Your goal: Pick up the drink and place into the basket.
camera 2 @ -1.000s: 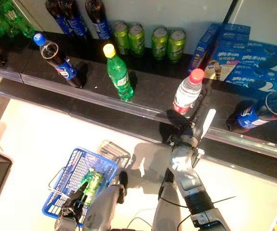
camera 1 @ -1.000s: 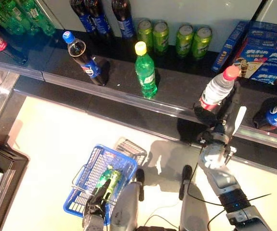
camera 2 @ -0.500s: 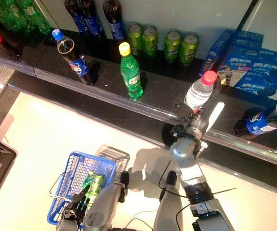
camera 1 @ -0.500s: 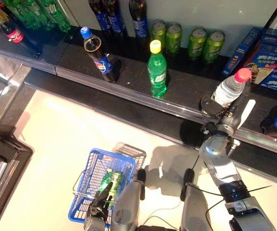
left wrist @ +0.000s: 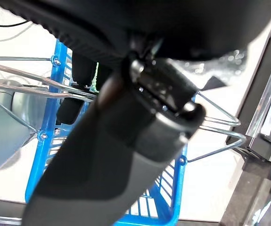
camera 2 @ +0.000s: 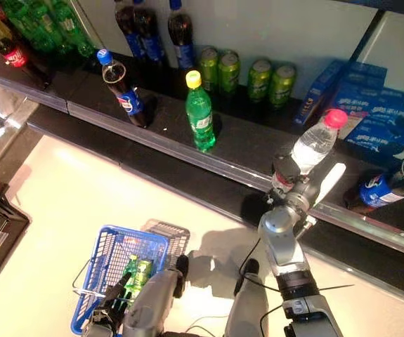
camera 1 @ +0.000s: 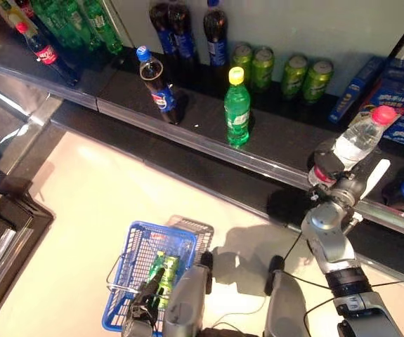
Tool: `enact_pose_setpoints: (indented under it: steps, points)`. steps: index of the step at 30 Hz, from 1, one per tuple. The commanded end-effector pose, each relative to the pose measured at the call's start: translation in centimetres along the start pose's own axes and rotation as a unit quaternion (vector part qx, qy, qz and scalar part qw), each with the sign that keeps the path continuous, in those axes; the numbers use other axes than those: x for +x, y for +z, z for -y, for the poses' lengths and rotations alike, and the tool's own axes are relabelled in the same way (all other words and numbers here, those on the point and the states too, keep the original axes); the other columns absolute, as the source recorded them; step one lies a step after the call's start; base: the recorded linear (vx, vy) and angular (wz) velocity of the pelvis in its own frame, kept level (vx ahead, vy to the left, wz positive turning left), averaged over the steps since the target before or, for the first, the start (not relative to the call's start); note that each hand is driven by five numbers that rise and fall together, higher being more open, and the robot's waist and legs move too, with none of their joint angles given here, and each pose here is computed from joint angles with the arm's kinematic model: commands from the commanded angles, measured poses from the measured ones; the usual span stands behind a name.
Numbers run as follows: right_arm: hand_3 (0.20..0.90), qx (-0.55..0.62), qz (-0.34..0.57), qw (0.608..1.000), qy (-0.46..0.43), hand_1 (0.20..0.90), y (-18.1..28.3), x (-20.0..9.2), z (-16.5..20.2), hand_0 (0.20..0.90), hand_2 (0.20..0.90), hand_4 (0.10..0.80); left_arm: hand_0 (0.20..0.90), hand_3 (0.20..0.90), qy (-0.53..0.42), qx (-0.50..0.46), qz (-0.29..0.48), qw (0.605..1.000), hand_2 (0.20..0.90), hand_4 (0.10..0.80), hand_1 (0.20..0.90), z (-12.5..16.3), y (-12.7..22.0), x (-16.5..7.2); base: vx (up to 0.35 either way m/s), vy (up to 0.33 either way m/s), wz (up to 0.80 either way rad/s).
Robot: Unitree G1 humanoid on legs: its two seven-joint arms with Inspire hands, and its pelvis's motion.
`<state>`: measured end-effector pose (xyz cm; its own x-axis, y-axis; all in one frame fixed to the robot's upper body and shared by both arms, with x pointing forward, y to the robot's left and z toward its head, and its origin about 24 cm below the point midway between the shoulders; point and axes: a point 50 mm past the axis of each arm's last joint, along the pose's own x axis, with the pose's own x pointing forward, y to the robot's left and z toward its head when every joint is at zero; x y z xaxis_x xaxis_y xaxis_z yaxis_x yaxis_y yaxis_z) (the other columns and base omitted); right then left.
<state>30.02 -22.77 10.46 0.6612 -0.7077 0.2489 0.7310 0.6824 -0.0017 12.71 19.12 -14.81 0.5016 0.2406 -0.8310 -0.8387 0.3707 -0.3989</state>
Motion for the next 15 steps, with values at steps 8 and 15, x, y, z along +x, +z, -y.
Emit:
enact_pose_setpoints:
  steps: [8, 15]
  points:
    - [0.200, 0.080, 0.125, 0.988, 0.045, 0.300, 4.6, -0.7, 3.1, 0.300, 0.300, 0.100, 0.300, 0.200, 0.005, 0.047, 0.024, 0.999, 0.300, 0.100, 0.300, -5.3, -0.7, -2.6, 0.126, 0.010, 0.06]
    - [0.200, 0.135, 0.199, 0.951, 0.196, 0.300, 7.8, -3.2, 3.7, 0.300, 0.300, 0.100, 0.300, 0.200, -0.013, 0.025, 0.078, 0.997, 0.300, 0.100, 0.300, -6.6, 1.7, -3.2, 0.108, 0.024, -0.01]
